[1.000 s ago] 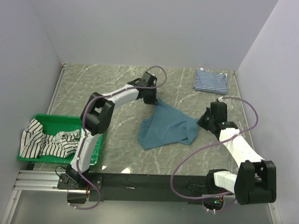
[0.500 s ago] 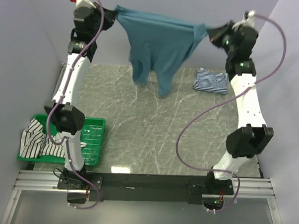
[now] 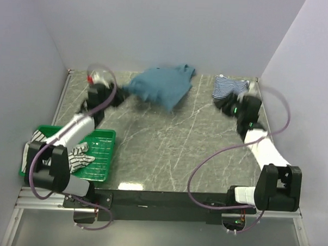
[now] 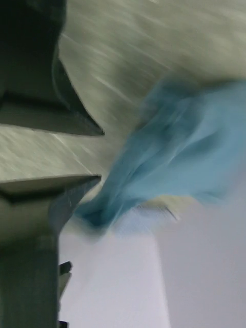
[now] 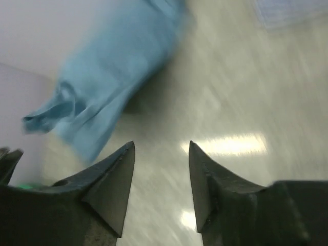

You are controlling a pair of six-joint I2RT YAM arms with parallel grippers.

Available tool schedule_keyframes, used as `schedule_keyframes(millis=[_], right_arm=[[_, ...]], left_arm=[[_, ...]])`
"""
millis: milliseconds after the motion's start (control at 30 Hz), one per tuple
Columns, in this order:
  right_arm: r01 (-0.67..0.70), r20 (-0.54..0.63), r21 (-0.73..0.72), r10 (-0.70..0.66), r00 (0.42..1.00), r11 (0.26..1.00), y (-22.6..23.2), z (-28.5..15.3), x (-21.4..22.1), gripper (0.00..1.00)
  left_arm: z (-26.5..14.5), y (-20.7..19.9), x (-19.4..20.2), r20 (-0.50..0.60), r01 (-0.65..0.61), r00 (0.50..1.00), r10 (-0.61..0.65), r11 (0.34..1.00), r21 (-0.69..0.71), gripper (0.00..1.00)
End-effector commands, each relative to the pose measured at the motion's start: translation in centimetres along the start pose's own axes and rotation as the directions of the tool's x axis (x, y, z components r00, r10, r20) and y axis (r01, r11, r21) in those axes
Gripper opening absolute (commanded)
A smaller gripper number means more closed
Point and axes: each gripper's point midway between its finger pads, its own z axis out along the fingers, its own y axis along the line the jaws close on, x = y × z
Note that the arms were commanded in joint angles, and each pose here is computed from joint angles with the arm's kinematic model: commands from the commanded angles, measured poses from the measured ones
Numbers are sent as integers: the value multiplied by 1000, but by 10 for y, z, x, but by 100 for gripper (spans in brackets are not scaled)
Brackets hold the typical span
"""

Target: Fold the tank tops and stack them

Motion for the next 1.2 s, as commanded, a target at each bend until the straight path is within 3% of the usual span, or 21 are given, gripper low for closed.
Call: schedule_keyframes(millis=[0, 133, 233, 333, 367, 467, 633, 667, 867, 1167], right_arm=[[-94, -70, 128, 104, 992, 987, -56, -28, 79, 55], [-121, -139, 194, 149, 979, 974, -78, -55, 132, 59], [-103, -183, 209, 142, 973, 973, -69, -53, 154, 59], [-69, -245, 198, 118, 962, 978, -37, -40, 178, 59], [-71, -273, 138, 107, 956, 988, -6, -33, 186, 58], [-56, -326, 148, 102, 940, 987, 16, -12, 212, 54], [82, -410, 133, -20, 912, 988, 76, 49, 241, 45], [113, -401, 133, -51, 914, 985, 93, 62, 229, 41], [242, -477, 208, -117, 871, 948, 93, 104, 257, 34], [408, -567, 230, -219, 794, 884, 75, 112, 300, 36]], left_arm=[[-36, 52, 83, -114, 67, 990, -81, 990, -120, 45], [-79, 84, 109, -120, 70, 988, -100, 971, -229, 52], [-94, 100, 112, -108, 53, 990, -90, 950, -307, 50], [-96, 111, 102, -64, 41, 996, -70, 923, -381, 48], [-95, 112, 97, -54, 28, 997, -54, 916, -400, 46], [-83, 119, 67, 18, 28, 1000, -22, 867, -497, 44], [-43, 99, 26, 29, 43, 999, -33, 861, -507, 38], [-43, 100, 17, 39, 46, 999, -30, 853, -519, 38], [-35, 98, -20, 84, 81, 996, -43, 850, -521, 37], [-27, 102, -25, 64, 97, 995, -75, 868, -487, 35]])
